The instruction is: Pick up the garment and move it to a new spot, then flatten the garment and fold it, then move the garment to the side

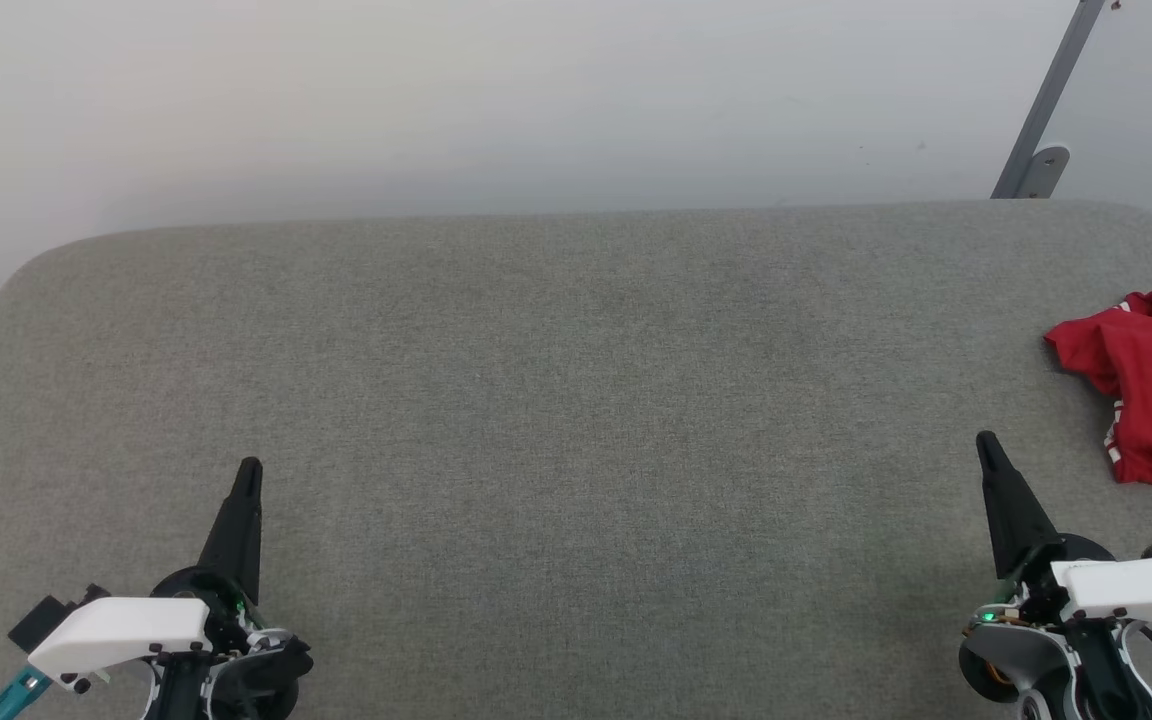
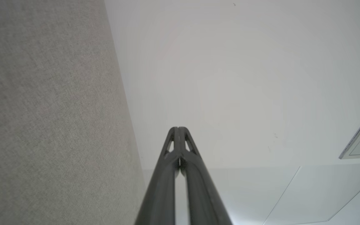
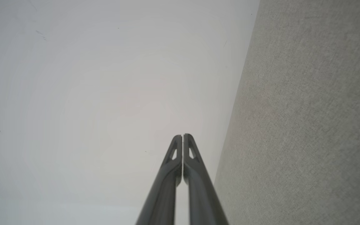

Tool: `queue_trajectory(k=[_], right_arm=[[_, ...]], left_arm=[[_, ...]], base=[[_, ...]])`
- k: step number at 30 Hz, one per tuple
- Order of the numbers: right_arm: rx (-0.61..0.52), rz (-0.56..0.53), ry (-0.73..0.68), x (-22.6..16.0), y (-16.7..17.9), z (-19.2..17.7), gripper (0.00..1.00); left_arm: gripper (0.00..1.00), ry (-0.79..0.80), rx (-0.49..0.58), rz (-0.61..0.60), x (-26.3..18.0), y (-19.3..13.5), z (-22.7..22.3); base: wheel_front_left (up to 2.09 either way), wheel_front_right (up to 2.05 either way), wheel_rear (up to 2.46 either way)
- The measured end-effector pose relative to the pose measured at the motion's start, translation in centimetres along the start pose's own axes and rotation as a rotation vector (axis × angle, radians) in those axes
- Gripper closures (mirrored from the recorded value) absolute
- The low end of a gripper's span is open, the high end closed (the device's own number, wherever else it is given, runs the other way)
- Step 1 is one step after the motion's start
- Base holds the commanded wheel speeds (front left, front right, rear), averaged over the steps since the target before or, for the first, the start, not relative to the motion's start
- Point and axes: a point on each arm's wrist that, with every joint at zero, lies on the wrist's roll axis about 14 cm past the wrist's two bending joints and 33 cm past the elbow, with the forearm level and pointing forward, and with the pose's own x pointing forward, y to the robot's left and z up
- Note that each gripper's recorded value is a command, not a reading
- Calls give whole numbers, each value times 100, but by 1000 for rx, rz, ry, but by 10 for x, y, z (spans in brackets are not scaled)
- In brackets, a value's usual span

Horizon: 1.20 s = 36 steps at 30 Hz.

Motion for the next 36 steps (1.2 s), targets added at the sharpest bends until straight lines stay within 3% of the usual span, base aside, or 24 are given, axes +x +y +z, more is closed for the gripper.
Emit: queue_trajectory(k=[36], right_arm=[[0,0,1,0,0,0,100]], left_arm=[[100,-1,-1,0,0,0,0]], base=[[0,0,0]])
